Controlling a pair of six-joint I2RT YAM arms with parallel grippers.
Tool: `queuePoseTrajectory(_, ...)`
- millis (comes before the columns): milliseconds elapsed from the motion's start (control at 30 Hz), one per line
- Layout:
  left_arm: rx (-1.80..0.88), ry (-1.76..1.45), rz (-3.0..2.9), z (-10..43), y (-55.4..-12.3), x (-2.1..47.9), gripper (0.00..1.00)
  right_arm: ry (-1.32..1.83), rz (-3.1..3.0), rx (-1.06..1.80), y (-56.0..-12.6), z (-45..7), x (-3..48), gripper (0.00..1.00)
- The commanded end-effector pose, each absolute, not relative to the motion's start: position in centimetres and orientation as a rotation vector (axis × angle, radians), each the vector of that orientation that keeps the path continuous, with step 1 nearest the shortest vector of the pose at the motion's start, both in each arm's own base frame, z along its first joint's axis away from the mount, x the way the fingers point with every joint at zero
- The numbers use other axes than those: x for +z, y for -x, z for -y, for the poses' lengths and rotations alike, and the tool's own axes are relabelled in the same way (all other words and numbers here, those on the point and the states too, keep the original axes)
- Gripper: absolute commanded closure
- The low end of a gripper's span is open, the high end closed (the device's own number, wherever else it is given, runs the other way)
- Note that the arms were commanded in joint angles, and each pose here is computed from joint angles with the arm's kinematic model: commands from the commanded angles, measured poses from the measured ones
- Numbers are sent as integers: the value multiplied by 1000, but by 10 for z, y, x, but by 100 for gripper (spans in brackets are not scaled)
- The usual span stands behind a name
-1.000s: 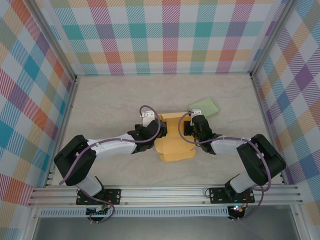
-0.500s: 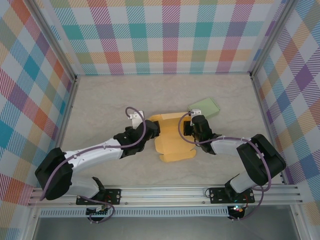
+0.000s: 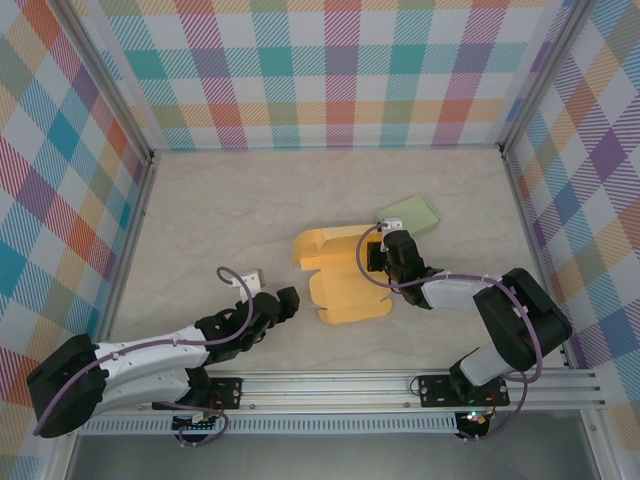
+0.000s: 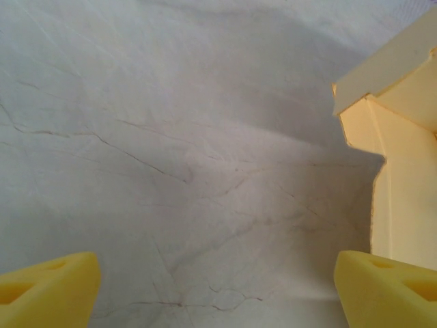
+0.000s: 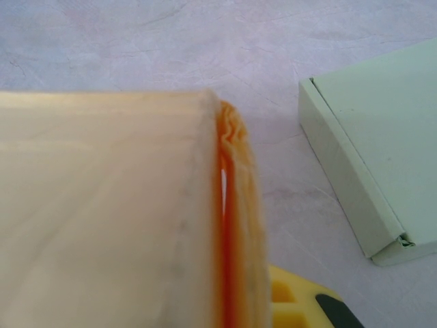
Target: Fold the paper box
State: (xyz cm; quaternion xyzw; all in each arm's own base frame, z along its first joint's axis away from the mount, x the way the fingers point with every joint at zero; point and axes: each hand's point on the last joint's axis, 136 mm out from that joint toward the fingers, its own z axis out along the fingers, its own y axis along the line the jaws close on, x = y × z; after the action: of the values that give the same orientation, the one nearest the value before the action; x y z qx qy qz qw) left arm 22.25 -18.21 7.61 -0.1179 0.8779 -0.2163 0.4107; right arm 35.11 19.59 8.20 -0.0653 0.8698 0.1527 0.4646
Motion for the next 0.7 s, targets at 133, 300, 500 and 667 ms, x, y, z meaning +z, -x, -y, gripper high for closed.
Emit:
queuePoseTrajectory(133,-810,200,-2115,255,-244,120,10,135,-2120,398,-352,-196,88,100)
queuePoseTrajectory(300,-794,204,-2116,272,-257,117,13,135,-2121,398,-352,-196,88,100)
queuePoseTrajectory(500,-751,211,-2072,278,-274,127,19,131,-2122,403,-351,-196,88,100)
queuePoseTrajectory(667,-706,164,-2042,286,-285,138,19,132,-2122,404,-351,-196,88,100)
